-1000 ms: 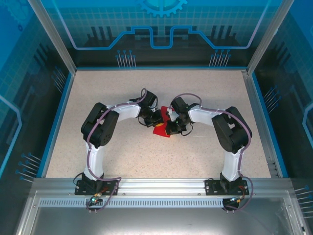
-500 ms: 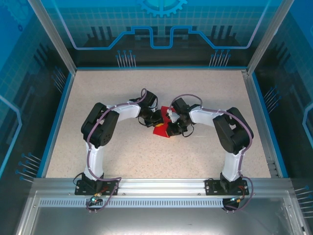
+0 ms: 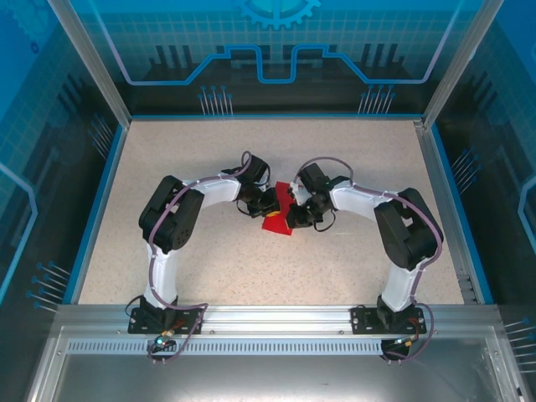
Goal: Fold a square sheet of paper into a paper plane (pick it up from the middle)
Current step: Fold the triangle a second time at the center of the table.
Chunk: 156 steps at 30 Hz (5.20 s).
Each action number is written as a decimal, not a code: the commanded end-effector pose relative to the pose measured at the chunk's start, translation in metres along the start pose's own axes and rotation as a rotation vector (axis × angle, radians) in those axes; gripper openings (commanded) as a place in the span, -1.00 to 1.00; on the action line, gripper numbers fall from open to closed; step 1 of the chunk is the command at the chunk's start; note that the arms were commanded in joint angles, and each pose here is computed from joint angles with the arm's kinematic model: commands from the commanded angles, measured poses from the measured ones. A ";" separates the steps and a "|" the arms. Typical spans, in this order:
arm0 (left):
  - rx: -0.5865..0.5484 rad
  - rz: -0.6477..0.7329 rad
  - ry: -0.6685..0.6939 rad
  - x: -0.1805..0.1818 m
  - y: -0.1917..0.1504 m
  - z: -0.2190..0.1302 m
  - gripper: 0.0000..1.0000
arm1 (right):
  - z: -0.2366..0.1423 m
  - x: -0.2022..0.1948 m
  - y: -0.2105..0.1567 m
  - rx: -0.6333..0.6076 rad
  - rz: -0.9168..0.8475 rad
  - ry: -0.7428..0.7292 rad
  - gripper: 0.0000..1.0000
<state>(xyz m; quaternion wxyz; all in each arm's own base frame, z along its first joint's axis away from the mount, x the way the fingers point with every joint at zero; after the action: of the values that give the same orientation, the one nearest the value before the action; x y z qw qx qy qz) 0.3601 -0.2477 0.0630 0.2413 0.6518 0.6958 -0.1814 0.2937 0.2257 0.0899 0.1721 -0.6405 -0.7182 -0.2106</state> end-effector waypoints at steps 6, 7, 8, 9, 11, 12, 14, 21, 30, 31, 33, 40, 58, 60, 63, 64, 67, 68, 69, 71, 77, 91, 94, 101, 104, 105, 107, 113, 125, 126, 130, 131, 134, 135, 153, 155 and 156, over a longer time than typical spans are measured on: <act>0.091 -0.102 0.164 0.039 -0.022 0.020 -0.88 | 0.021 0.005 0.025 -0.069 0.057 -0.027 -0.87; 0.091 -0.104 0.163 0.039 -0.022 0.020 -0.87 | 0.023 0.007 0.026 -0.066 0.051 -0.022 -0.88; 0.092 -0.103 0.163 0.038 -0.023 0.020 -0.88 | 0.024 0.009 0.026 -0.066 0.046 -0.021 -0.87; 0.090 -0.105 0.163 0.038 -0.022 0.020 -0.88 | 0.025 0.011 0.027 -0.064 0.041 -0.014 -0.88; 0.091 -0.106 0.163 0.039 -0.022 0.021 -0.88 | 0.028 0.014 0.026 -0.055 0.035 -0.007 -0.88; 0.092 -0.106 0.163 0.039 -0.023 0.021 -0.88 | 0.029 0.014 0.025 -0.052 0.034 -0.009 -0.88; 0.091 -0.108 0.161 0.038 -0.023 0.021 -0.88 | 0.032 0.011 0.022 -0.040 0.037 -0.015 -0.88; 0.089 -0.113 0.161 0.038 -0.022 0.020 -0.88 | 0.041 -0.011 -0.002 0.039 0.053 -0.089 -0.89; 0.089 -0.118 0.178 0.041 -0.022 0.022 -0.88 | 0.029 -0.027 -0.042 0.131 0.046 -0.132 -0.89; 0.089 -0.118 0.179 0.041 -0.022 0.022 -0.88 | 0.028 -0.030 -0.047 0.144 0.046 -0.138 -0.89; 0.088 -0.116 0.178 0.041 -0.022 0.022 -0.88 | 0.026 -0.034 -0.057 0.164 0.043 -0.139 -0.89; 0.085 -0.110 0.175 0.040 -0.021 0.022 -0.88 | 0.004 -0.024 -0.052 0.076 0.024 -0.090 -0.89; 0.062 -0.073 0.102 0.020 -0.014 0.014 -0.87 | 0.023 -0.013 -0.006 -0.030 0.070 -0.066 -0.90; 0.052 -0.057 0.071 0.013 -0.011 0.011 -0.86 | 0.026 -0.018 -0.010 -0.014 0.073 -0.083 -0.91; 0.031 -0.037 0.025 0.002 -0.007 0.004 -0.85 | 0.029 -0.023 -0.013 0.002 0.081 -0.106 -0.92; 0.024 -0.032 0.005 -0.002 -0.006 0.002 -0.85 | 0.030 -0.024 -0.014 0.007 0.085 -0.111 -0.93; 0.014 -0.023 -0.075 -0.014 -0.007 -0.003 -0.84 | 0.031 -0.027 -0.014 0.010 0.092 -0.129 -0.94; 0.014 -0.023 -0.091 -0.017 -0.009 -0.004 -0.84 | 0.031 -0.027 -0.014 0.010 0.093 -0.134 -0.94; 0.015 -0.023 -0.100 -0.019 -0.011 -0.004 -0.84 | 0.031 -0.028 -0.015 0.010 0.095 -0.136 -0.94; 0.027 -0.027 -0.099 -0.018 -0.018 0.000 -0.85 | 0.031 -0.029 -0.014 0.010 0.098 -0.137 -0.94; 0.058 -0.047 -0.116 -0.014 -0.031 0.007 -0.85 | 0.033 -0.030 -0.015 0.020 0.104 -0.139 -0.95; 0.019 0.001 -0.079 -0.023 -0.035 -0.004 -0.84 | 0.034 -0.034 -0.015 0.031 0.120 -0.144 -0.95; 0.032 -0.022 -0.060 -0.014 -0.038 0.003 -0.85 | 0.035 -0.034 -0.014 0.033 0.122 -0.142 -0.95; 0.049 -0.045 -0.042 -0.003 -0.039 0.019 -0.85 | 0.037 -0.037 -0.018 0.050 0.125 -0.156 -0.95; 0.051 -0.047 -0.016 0.002 -0.039 0.022 -0.86 | 0.038 -0.040 -0.020 0.065 0.123 -0.171 -0.94; 0.048 -0.047 -0.002 0.005 -0.038 0.022 -0.86 | 0.039 -0.041 -0.023 0.075 0.118 -0.184 -0.94; 0.034 -0.048 0.013 0.008 -0.035 0.020 -0.86 | 0.042 -0.046 -0.028 0.101 0.106 -0.216 -0.94; -0.018 -0.064 0.020 0.019 -0.015 0.011 -0.86 | 0.045 -0.062 -0.048 0.183 0.091 -0.295 -0.94; -0.101 -0.092 0.005 0.031 0.021 -0.001 -0.84 | 0.045 -0.070 -0.058 0.215 0.088 -0.327 -0.95; -0.105 -0.094 0.008 0.032 0.023 -0.002 -0.84 | 0.044 -0.070 -0.058 0.213 0.087 -0.330 -0.95; -0.125 -0.082 0.029 0.033 0.031 -0.006 -0.83 | 0.043 -0.071 -0.058 0.210 0.088 -0.337 -0.95; -0.129 -0.077 0.032 0.033 0.033 -0.007 -0.83 | 0.043 -0.071 -0.059 0.210 0.088 -0.337 -0.95; -0.138 -0.069 0.056 0.036 0.037 -0.007 -0.83 | 0.043 -0.072 -0.059 0.209 0.090 -0.341 -0.96; -0.141 -0.070 0.066 0.039 0.039 -0.007 -0.83 | 0.042 -0.072 -0.059 0.208 0.090 -0.339 -0.96; -0.235 -0.002 0.024 0.012 0.050 -0.064 -0.48 | -0.030 0.011 0.036 -0.178 0.111 0.102 -0.53; -0.228 -0.008 -0.003 0.011 0.041 -0.066 -0.42 | -0.041 0.002 0.044 -0.223 0.124 0.096 -0.35; -0.220 -0.012 -0.025 0.010 0.037 -0.066 -0.39 | -0.044 -0.004 0.046 -0.233 0.128 0.081 -0.28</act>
<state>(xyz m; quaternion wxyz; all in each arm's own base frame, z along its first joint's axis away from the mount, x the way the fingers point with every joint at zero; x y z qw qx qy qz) 0.4031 -0.1964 0.1007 0.3049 0.6164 0.7200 -0.0933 0.3189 0.2123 0.0992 0.1551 -0.6912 -0.6589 -0.2532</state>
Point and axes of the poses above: each hand's point on the last joint's axis, 136 mm out from that joint toward the fingers, its own z axis out along the fingers, its own x axis along the line the jaws close on, y = z × x, the point moved 6 cm from there along -z, back along the fingers, and after that the axes turned 10 degrees about z, right-handed, at the moved point
